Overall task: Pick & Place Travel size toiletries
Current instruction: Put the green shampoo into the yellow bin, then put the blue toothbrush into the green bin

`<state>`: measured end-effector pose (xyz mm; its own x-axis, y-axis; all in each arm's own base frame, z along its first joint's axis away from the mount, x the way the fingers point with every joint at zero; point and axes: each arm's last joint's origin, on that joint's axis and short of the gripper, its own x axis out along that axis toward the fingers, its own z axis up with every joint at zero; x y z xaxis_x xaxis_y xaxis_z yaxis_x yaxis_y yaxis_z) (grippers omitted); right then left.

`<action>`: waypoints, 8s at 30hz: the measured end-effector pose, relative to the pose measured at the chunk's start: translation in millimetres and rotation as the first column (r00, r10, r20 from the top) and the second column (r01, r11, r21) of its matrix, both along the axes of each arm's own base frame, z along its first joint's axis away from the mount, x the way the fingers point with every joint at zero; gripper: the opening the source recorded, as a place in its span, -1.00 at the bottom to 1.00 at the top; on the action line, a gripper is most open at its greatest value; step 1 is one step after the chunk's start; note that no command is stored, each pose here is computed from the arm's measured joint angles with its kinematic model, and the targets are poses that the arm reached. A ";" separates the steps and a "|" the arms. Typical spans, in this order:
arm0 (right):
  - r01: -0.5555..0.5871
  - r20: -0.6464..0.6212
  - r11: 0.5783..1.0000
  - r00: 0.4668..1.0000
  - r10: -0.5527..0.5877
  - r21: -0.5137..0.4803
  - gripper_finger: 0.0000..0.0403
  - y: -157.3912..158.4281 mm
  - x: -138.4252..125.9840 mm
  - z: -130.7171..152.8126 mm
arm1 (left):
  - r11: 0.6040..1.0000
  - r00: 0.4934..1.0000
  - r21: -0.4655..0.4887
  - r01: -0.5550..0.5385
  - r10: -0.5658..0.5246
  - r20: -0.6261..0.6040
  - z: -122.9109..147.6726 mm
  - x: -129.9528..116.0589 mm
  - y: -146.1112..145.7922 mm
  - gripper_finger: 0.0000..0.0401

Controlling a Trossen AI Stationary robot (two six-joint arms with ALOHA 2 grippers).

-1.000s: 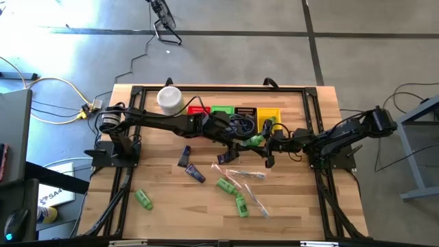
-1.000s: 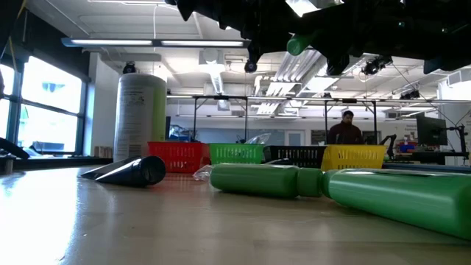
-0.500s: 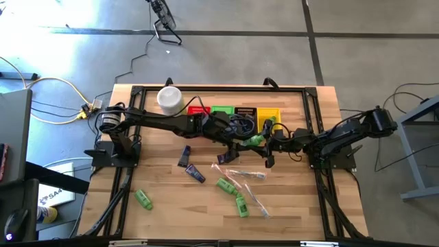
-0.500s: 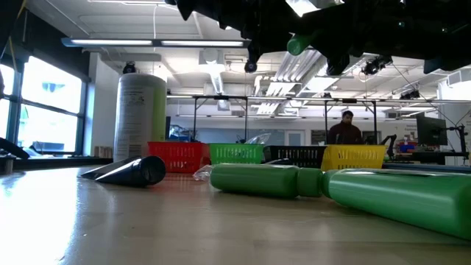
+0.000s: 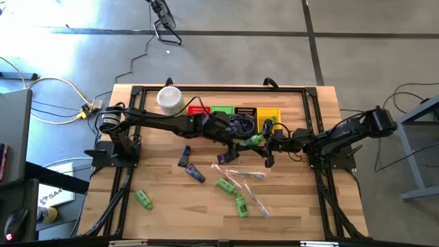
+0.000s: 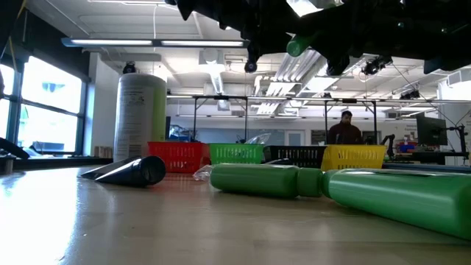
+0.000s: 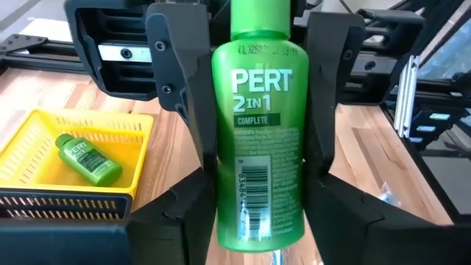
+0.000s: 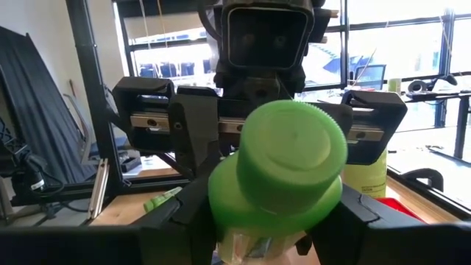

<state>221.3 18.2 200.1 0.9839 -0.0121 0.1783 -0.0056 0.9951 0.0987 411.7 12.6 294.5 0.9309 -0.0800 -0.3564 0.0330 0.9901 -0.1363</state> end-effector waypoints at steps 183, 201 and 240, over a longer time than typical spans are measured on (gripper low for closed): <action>0.141 -0.178 0.973 0.978 -0.108 0.183 -0.46 -10.6 -27.5 11.0 | 0.984 0.984 0.131 -0.124 0.106 0.140 -44.1 -197.8 -3.3 0.41; 0.133 -0.177 0.970 0.979 -0.097 0.204 -0.49 -10.4 -27.4 11.0 | 0.979 0.967 0.008 -0.204 0.200 0.160 -41.6 -197.4 -1.8 0.26; 0.332 -0.546 0.922 0.819 -0.177 0.199 -0.98 20.3 -1.3 13.1 | 0.977 0.953 0.061 -0.206 0.185 0.241 -67.6 -207.0 -1.8 -0.56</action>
